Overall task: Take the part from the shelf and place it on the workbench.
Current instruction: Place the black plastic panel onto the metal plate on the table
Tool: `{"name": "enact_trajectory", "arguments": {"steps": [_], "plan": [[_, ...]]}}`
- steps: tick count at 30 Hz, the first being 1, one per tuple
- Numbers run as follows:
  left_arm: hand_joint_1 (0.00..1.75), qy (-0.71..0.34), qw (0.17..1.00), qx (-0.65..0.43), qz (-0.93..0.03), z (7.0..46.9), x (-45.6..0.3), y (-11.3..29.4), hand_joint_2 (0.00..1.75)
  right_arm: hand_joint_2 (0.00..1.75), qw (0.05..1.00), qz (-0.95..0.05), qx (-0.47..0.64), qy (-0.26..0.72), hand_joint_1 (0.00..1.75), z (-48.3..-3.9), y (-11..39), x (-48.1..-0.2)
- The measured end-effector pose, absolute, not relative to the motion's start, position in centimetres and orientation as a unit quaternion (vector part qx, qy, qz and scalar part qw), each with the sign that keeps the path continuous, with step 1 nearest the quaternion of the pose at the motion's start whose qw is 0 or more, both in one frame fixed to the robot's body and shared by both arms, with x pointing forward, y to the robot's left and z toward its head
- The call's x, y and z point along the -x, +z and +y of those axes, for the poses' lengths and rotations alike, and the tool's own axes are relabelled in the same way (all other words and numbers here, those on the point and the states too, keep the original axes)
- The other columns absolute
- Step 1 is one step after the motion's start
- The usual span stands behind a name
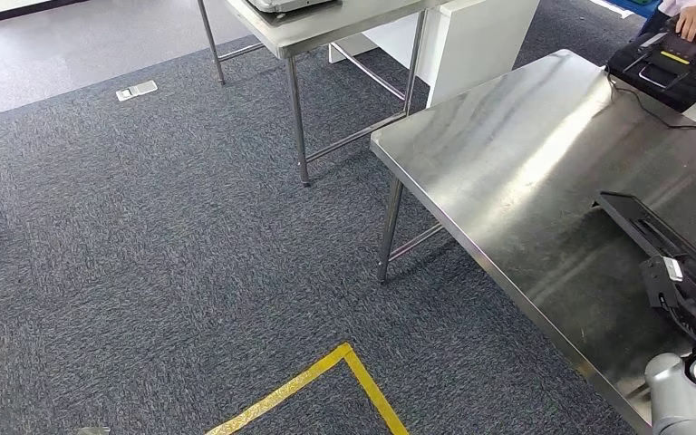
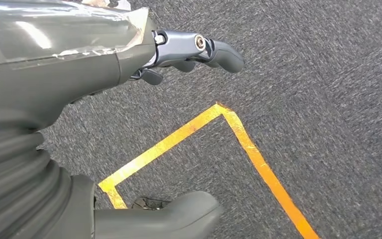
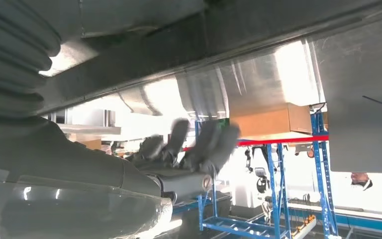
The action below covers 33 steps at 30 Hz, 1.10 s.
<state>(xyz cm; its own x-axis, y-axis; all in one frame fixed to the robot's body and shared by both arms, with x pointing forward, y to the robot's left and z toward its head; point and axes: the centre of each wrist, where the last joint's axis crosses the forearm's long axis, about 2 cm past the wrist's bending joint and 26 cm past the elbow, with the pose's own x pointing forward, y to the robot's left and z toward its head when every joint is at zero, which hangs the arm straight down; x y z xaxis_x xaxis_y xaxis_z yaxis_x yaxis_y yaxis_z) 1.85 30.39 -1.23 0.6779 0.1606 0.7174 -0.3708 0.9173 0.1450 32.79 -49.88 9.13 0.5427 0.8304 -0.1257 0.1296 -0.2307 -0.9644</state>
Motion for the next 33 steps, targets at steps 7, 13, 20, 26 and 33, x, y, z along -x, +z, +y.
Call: {"name": "enact_trajectory", "arguments": {"steps": [7, 13, 20, 26, 33], "plan": [[0.0, 0.161, 0.907, -0.152, -0.358, 30.2, -1.9, -1.2, 0.0, 0.0, 0.532, -0.339, 0.698, 0.34, 0.0, -49.7, 9.4, -33.3], [0.0, 0.157, 0.91, -0.148, -0.354, 30.1, -1.9, -1.2, 0.0, 0.0, 0.605, -0.332, 0.633, 0.351, 0.0, -49.4, 10.2, -34.6], [0.0, 0.135, 0.916, -0.138, -0.351, 30.4, -2.0, -1.2, 0.0, 0.0, 0.688, -0.349, 0.533, 0.348, 0.0, -48.8, 12.3, -35.9], [0.0, 0.119, 0.919, -0.135, -0.351, 31.4, -1.9, -1.2, 0.0, 0.0, 0.726, -0.397, 0.446, 0.341, 0.0, -49.0, 15.2, -35.7], [0.0, 0.117, 0.918, -0.14, -0.351, 31.9, -1.9, -1.1, 0.0, 0.0, 0.696, -0.44, 0.451, 0.345, 0.0, -49.7, 18.1, -35.0]]}}
